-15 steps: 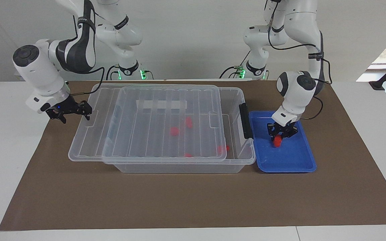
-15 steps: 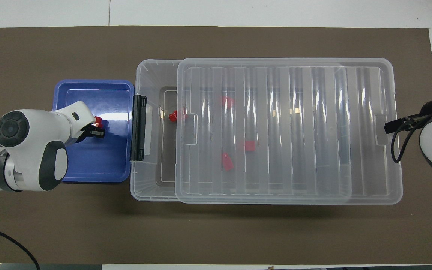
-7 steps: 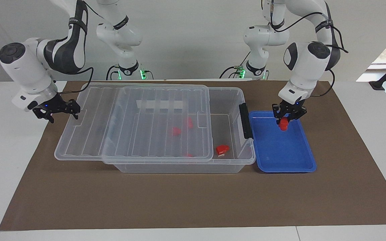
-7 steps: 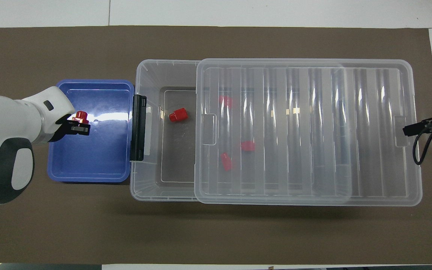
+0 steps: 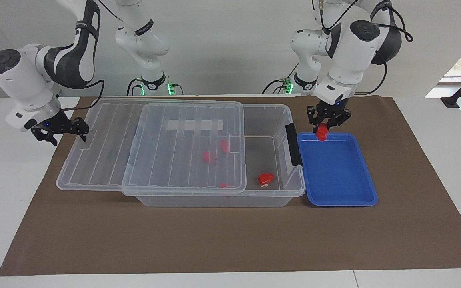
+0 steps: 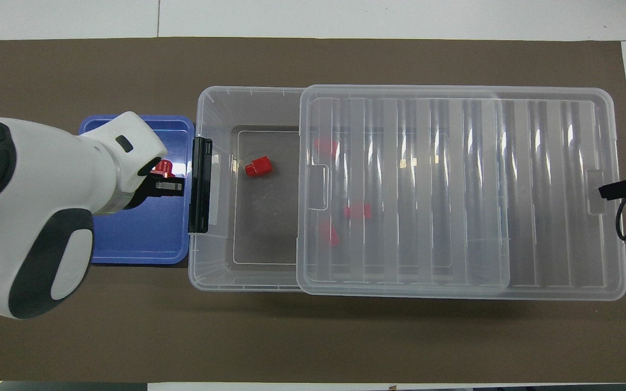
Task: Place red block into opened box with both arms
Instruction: 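Carry the red block into the opened box and release it with the left gripper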
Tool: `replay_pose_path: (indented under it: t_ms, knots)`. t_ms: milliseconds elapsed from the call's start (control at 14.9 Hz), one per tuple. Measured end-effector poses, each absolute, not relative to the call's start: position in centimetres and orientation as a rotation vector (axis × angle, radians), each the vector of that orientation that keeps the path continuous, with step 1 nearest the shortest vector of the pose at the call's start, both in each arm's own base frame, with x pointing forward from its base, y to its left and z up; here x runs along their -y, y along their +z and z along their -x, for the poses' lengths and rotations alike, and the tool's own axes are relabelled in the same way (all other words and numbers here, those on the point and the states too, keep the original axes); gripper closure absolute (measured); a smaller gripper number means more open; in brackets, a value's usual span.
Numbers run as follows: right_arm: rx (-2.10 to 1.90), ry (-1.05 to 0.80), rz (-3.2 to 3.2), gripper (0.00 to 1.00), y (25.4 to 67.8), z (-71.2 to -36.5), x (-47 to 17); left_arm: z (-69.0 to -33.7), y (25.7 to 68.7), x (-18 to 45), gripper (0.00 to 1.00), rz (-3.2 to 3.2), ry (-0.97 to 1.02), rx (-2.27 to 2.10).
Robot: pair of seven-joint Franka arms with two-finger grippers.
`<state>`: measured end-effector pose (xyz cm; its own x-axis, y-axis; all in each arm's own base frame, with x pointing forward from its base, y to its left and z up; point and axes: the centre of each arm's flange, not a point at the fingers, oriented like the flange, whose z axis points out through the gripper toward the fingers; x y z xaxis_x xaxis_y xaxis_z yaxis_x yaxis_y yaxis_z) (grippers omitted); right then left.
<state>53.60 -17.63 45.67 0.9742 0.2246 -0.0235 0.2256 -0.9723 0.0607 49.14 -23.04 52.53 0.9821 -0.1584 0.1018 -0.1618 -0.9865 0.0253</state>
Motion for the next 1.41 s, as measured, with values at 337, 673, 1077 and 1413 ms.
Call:
replay_pose_path:
  t_ms: [337, 673, 1077, 1413]
  knots:
    - [-0.34, -0.025, -3.059, 0.0, 45.7, -53.2, 18.7, -46.9, 48.0, 31.3, 0.66, -3.092, 0.102, 0.186]
    - [-0.327, -0.026, -3.06, 0.0, 45.7, -53.1, 19.2, -46.5, 40.3, 34.4, 0.66, -3.098, 0.059, 0.051]
    - [-0.338, -0.039, -3.062, 0.0, 48.0, -54.1, 18.1, -46.2, 33.2, 34.5, 0.66, -3.09, 0.058, 0.021]
    - [-0.266, -0.084, -3.077, 0.0, 53.2, -55.9, 11.8, -45.4, 31.4, 34.0, 0.63, -3.095, 0.046, 0.019]
